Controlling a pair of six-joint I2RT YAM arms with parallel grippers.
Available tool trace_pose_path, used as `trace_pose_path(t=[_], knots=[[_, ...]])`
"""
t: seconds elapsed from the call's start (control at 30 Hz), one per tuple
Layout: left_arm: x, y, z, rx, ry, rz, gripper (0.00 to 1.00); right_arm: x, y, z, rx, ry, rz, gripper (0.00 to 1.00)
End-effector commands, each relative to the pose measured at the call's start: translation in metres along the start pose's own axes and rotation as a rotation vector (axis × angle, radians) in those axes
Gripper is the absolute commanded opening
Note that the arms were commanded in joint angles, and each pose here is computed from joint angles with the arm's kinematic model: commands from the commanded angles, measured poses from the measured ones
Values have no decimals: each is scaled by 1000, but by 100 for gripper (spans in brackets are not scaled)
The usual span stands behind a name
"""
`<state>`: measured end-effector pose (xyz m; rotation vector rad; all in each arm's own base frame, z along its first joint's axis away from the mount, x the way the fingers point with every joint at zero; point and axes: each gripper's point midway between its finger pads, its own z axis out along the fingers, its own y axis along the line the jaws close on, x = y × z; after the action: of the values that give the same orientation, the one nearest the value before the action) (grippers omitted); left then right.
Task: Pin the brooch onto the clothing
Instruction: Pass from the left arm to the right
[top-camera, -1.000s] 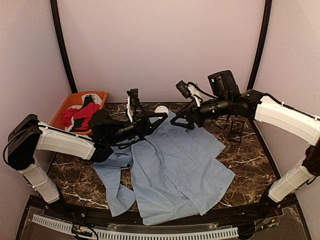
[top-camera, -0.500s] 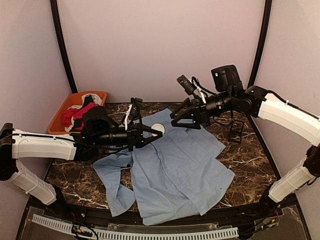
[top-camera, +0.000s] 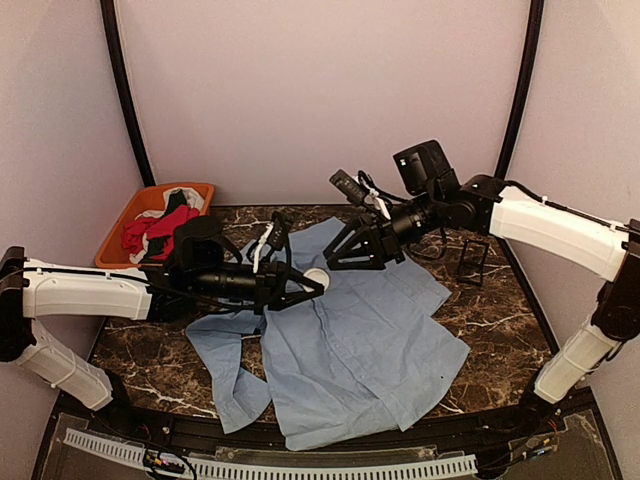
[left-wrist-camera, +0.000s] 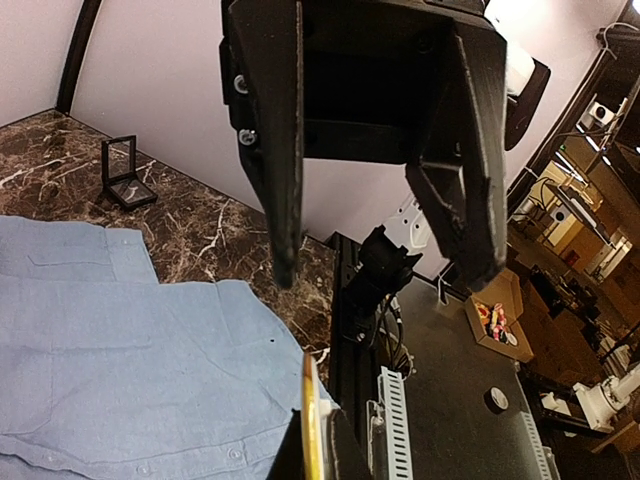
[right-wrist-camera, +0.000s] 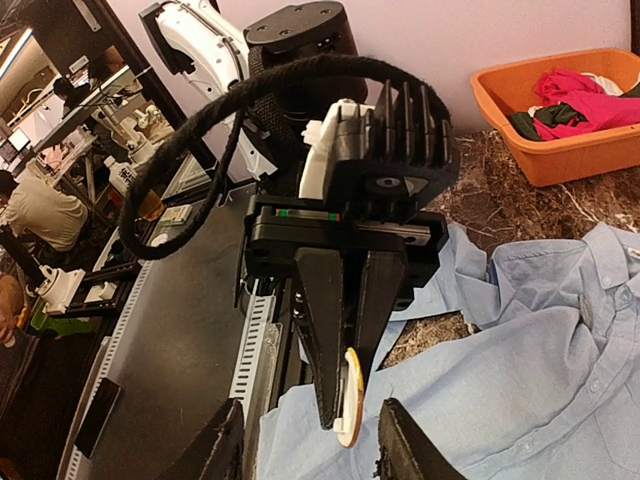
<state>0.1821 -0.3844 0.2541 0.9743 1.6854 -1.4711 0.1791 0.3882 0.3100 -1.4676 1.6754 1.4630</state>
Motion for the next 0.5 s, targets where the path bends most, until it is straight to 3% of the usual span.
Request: trace_pose_path(t=[0.0, 0.23, 0.47], knots=[[-13, -17, 0, 62, -18, 26, 1, 7, -2, 14, -39, 28, -3, 41], [-15, -22, 0, 82, -24, 24, 1, 13, -15, 26, -23, 60, 20, 37], [-15, -23, 0, 88, -24, 24, 1, 12, -15, 30, -39, 68, 20, 24]])
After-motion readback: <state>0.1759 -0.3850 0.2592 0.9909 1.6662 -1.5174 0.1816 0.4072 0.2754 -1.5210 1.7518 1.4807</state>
